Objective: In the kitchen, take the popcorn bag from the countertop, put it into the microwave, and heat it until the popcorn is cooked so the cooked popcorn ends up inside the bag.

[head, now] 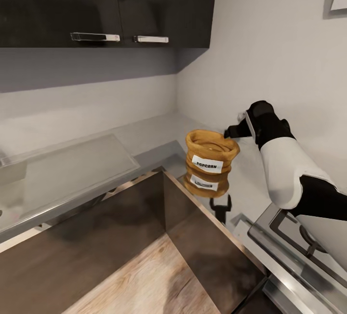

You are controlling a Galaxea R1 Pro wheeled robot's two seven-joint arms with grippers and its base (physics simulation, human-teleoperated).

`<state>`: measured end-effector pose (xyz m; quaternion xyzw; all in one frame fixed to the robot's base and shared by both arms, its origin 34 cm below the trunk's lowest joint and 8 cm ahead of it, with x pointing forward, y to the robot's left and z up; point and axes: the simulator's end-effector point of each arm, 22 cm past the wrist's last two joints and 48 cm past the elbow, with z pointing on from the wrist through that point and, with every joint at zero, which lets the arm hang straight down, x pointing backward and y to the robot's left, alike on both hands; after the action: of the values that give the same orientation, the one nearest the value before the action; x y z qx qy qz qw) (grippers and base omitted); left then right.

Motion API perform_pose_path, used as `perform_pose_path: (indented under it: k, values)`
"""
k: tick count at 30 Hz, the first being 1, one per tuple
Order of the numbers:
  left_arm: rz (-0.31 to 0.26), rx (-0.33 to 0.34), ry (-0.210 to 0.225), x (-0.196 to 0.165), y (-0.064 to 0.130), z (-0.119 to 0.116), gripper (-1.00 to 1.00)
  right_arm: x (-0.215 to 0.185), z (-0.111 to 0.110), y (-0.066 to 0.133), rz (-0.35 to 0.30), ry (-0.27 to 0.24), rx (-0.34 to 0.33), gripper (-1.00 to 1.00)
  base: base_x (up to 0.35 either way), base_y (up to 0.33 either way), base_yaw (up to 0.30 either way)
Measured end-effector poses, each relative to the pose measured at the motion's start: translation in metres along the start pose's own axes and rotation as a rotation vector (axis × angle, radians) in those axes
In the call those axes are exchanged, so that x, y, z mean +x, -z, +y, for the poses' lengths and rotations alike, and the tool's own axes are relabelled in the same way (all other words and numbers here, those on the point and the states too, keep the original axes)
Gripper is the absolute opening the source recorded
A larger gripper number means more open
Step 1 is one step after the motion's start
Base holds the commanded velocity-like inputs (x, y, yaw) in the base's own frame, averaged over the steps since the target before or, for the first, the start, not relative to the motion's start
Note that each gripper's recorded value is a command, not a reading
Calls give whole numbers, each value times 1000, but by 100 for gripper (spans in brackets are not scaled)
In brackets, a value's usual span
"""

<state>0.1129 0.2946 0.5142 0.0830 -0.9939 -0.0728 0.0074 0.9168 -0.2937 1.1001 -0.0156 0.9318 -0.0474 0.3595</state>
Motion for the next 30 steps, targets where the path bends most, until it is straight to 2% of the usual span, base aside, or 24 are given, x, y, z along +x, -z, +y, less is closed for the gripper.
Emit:
perform_pose_path:
  k: [12, 22, 26, 30]
  values:
    - [-1, 4, -3, 0, 0, -1, 100, 3, 4, -2, 11, -1, -10, 100, 56, 0, 0]
    - [2, 3, -3, 1, 0, -1, 100, 5, 2, -3, 15, -1, -5, 100, 180, 0, 0]
    - [2, 3, -2, 0, 0, -1, 100, 20, 6, -12, 59, 8, -16, 100, 8, 0, 0]
    - [2, 3, -2, 0, 0, -1, 100, 40, 7, -30, 92, 45, -17, 100, 0, 0, 0]
